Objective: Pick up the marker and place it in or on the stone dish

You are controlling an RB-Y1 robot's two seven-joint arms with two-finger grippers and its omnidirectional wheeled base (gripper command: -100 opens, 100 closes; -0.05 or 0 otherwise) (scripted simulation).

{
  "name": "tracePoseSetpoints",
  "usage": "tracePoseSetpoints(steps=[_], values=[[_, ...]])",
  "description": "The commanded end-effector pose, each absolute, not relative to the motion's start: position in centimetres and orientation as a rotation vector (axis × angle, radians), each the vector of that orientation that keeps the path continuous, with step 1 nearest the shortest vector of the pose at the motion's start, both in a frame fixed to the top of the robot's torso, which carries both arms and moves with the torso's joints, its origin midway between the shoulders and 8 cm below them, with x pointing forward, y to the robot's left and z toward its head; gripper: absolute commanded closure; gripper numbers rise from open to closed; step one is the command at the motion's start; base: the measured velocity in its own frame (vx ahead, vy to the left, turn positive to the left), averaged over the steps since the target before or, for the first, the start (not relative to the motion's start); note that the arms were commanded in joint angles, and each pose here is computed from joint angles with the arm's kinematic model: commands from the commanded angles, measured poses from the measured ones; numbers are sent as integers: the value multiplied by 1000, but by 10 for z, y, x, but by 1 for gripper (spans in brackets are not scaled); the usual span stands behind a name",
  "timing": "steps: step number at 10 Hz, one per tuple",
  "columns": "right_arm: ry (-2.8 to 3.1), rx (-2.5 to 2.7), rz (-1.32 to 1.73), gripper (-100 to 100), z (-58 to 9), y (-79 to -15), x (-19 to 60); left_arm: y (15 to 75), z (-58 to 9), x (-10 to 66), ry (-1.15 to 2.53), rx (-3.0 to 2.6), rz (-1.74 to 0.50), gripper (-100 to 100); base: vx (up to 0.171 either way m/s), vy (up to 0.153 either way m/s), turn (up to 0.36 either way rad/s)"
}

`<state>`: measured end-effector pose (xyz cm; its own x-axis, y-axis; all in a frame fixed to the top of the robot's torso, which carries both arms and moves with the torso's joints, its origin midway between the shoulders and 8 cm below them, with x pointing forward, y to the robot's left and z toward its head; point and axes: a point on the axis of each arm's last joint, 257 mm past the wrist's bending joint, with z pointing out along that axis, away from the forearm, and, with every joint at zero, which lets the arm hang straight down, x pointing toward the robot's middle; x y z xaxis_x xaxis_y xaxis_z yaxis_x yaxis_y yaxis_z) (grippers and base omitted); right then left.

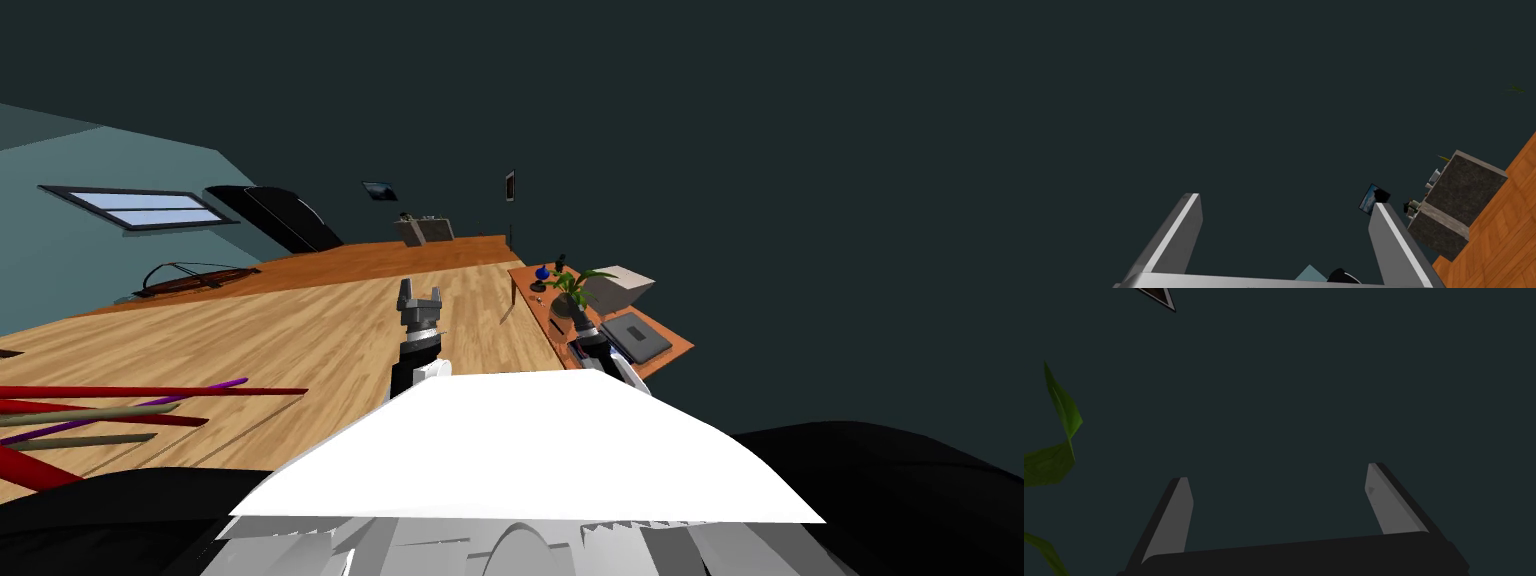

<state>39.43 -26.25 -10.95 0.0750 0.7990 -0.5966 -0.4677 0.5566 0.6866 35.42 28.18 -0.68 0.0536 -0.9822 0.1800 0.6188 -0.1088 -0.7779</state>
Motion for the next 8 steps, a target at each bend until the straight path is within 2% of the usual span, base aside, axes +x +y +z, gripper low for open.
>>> tracePoseSetpoints(steps=[1, 8], values=[[1192, 306, 941, -100, -127, -262, 396, 282, -7, 354, 558, -860, -1479, 0, 32, -16, 168], [1340, 245, 833, -100, -189, -275, 404, 282, -7, 354, 558, -860, -1479, 0, 18, -14, 74]])
